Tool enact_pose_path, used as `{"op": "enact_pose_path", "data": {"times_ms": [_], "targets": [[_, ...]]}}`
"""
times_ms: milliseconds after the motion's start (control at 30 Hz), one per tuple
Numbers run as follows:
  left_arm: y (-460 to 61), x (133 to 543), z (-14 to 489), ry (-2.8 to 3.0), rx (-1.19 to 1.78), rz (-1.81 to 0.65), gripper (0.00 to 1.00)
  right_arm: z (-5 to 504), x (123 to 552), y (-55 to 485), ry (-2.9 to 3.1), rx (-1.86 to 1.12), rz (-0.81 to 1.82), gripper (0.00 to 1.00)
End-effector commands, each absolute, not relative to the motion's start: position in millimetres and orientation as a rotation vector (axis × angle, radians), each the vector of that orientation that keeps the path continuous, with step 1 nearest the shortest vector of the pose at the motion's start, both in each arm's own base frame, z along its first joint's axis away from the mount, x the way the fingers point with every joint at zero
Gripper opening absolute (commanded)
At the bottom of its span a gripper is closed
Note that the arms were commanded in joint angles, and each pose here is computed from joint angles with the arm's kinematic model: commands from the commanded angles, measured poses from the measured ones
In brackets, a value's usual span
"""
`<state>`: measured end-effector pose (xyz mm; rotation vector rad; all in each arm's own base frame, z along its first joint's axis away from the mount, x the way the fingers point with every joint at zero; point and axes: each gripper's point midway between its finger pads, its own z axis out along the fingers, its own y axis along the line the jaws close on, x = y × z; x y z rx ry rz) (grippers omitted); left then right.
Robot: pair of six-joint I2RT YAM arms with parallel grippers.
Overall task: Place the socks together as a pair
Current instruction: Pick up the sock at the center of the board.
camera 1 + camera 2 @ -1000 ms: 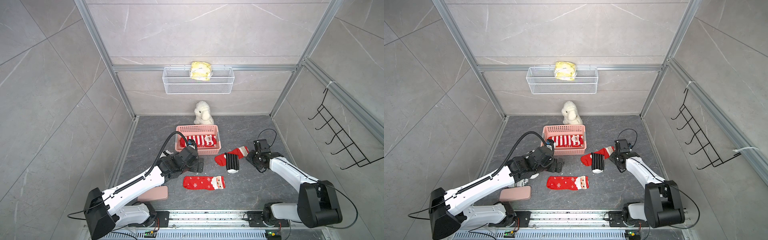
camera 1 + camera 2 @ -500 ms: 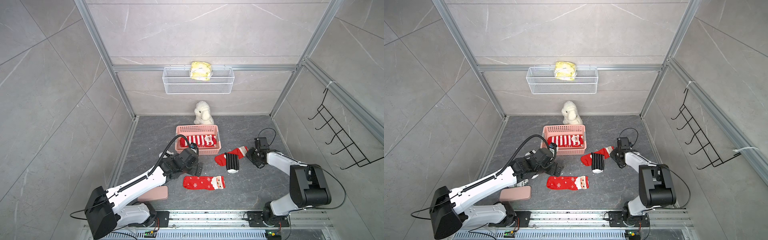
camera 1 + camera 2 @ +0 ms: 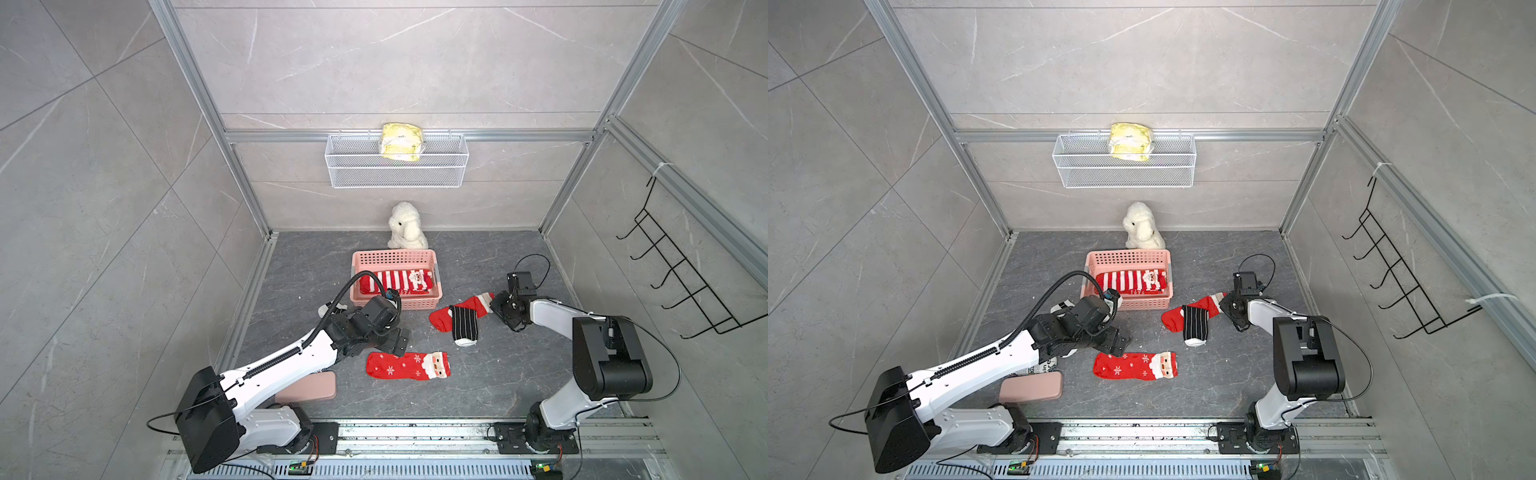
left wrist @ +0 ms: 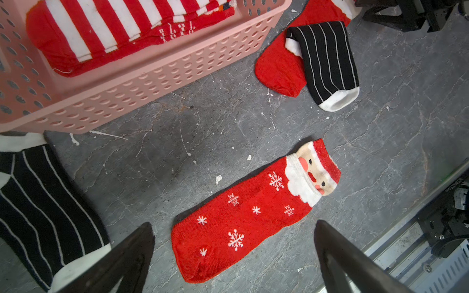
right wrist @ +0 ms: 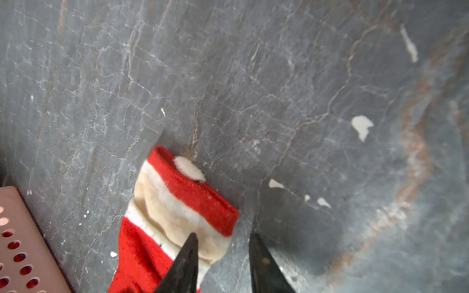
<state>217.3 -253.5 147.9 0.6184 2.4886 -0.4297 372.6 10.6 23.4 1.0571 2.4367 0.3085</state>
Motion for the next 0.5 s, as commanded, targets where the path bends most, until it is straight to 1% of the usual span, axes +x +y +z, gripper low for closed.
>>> {"op": "enact_pose_path", "data": {"times_ms": [0,33,133,200,233,367,467], "targets": [[-259.2,217.9,158.2,2.45,0.652,-0.464,0.99,22.3,381.5,9.6,2.409,1.089,0.328,0.34],[-258.7,218.1,158.8,2.449,0.649,-0.462,0.99,19.7,381.2,9.6,2.409,1.097,0.327,0.33],[-259.4,216.8,159.7,2.448,0.653,-0.473,1.0,13.2,380.1,9.4,2.416,1.109,0.322,0.22],[-260.1,216.5,159.2,2.447,0.654,-0.479,1.0,13.4,382.8,12.5,2.414,1.098,0.35,0.05],[-260.0,216.6,159.5,2.447,0.652,-0.479,1.0,14.3,383.8,14.7,2.415,1.09,0.364,0.0],[-259.6,216.6,159.9,2.447,0.655,-0.476,1.0,29.7,392.1,20.0,2.385,1.064,0.426,0.0],[-260.0,216.9,157.7,2.445,0.655,-0.477,1.0,53.0,401.4,25.5,2.349,1.01,0.476,0.0]]}}
